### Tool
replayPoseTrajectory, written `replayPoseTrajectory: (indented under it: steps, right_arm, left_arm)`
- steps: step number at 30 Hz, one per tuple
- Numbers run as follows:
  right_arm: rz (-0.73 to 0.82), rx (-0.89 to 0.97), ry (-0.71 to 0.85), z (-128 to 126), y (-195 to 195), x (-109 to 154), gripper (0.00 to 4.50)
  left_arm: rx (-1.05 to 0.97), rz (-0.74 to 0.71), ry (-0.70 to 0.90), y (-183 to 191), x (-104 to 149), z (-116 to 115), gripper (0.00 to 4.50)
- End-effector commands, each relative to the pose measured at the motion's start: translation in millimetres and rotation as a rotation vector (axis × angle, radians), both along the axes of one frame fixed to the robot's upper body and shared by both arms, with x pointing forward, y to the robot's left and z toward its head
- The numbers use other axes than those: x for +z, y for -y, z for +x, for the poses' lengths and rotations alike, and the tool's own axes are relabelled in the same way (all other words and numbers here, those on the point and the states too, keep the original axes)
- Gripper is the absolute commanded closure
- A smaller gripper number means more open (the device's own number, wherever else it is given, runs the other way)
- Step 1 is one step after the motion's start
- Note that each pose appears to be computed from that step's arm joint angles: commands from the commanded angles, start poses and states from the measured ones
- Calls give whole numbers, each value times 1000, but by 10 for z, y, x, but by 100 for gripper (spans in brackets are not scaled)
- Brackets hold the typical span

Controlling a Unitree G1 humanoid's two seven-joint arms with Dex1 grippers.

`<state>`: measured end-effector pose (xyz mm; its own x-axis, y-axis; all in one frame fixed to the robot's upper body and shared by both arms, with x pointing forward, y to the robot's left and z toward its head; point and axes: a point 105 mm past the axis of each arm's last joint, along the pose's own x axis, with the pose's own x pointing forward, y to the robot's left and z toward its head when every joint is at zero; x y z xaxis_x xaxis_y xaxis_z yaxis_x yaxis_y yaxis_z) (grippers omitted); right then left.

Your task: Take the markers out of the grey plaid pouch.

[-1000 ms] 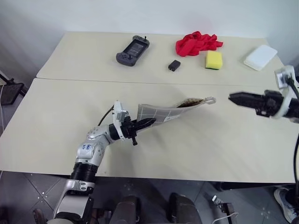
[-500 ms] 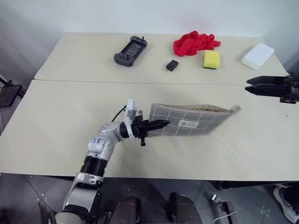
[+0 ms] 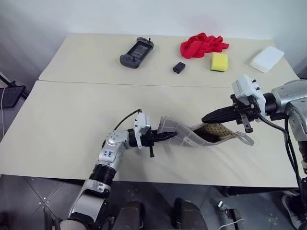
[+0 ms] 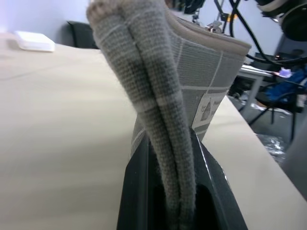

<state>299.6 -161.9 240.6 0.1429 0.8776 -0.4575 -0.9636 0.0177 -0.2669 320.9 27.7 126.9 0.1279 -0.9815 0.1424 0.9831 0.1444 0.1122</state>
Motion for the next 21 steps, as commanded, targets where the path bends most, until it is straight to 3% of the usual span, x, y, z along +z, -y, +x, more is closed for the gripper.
replayPoseTrajectory:
  steps: [1,4,10,15,21]
  right_arm:
    - [109,55,185,-7,-80,327,447]
    - [152,59,206,-11,-95,468,447]
    - [22,79,115,-119,-89,311,447]
    - [-27,-34,117,87,-29,147,447]
    - [-11,-137,96,257,67,140,447]
  left_arm:
    - [76,-5,15,-34,-52,36,450]
    - [154,-54,51,-67,33,111,450]
    - [208,-70,95,-50,64,171,450]
    - [165,-52,115,22,44,122,450]
    - [148,-35,138,24,32,80,450]
